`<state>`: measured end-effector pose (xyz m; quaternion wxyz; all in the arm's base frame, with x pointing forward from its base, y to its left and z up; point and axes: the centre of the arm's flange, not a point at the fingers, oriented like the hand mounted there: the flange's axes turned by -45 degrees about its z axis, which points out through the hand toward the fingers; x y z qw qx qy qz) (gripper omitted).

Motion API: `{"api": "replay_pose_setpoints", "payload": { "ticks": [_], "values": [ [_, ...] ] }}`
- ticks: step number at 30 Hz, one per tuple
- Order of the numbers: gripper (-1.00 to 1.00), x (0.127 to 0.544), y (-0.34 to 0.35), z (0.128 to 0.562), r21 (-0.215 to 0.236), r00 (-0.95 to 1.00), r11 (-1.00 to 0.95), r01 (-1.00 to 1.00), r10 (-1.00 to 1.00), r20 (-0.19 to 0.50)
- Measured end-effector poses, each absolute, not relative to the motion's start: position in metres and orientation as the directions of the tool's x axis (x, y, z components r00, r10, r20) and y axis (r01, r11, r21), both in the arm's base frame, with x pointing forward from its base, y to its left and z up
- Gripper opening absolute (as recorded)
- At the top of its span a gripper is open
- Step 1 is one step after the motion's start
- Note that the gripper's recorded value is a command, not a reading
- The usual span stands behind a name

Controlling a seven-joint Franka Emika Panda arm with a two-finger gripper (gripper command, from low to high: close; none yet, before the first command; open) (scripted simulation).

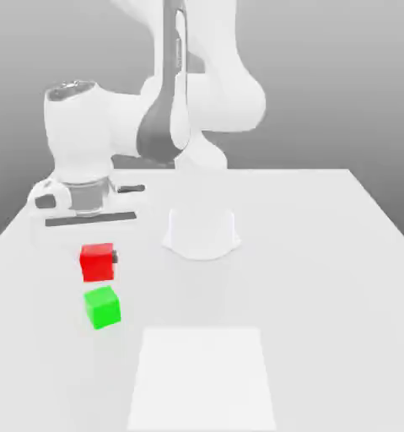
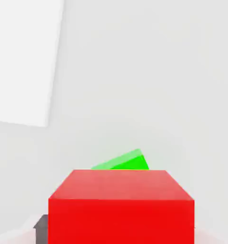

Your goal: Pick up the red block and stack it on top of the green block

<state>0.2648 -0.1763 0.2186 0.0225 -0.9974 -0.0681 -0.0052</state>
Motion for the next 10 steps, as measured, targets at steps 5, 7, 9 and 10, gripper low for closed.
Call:
{"api": "replay_pose_setpoints", "payload": {
  "ticks": [5, 7, 9, 10],
  "values": [
    [-1.0, 0.263, -0.178, 0.195, -0.032, 0.991, -0.991, 0.131, 0.131, 0.012],
    [-1.0, 0.26, -0.18, 0.185, -0.017, 0.992, -0.992, 0.128, 0.128, 0.006],
    [1.0, 0.259, -0.181, 0.181, -0.009, 0.992, -0.992, 0.125, 0.125, 0.002],
    [1.0, 0.259, -0.181, 0.181, -0.009, 0.992, -0.992, 0.125, 0.125, 0.002]
  ]
}}
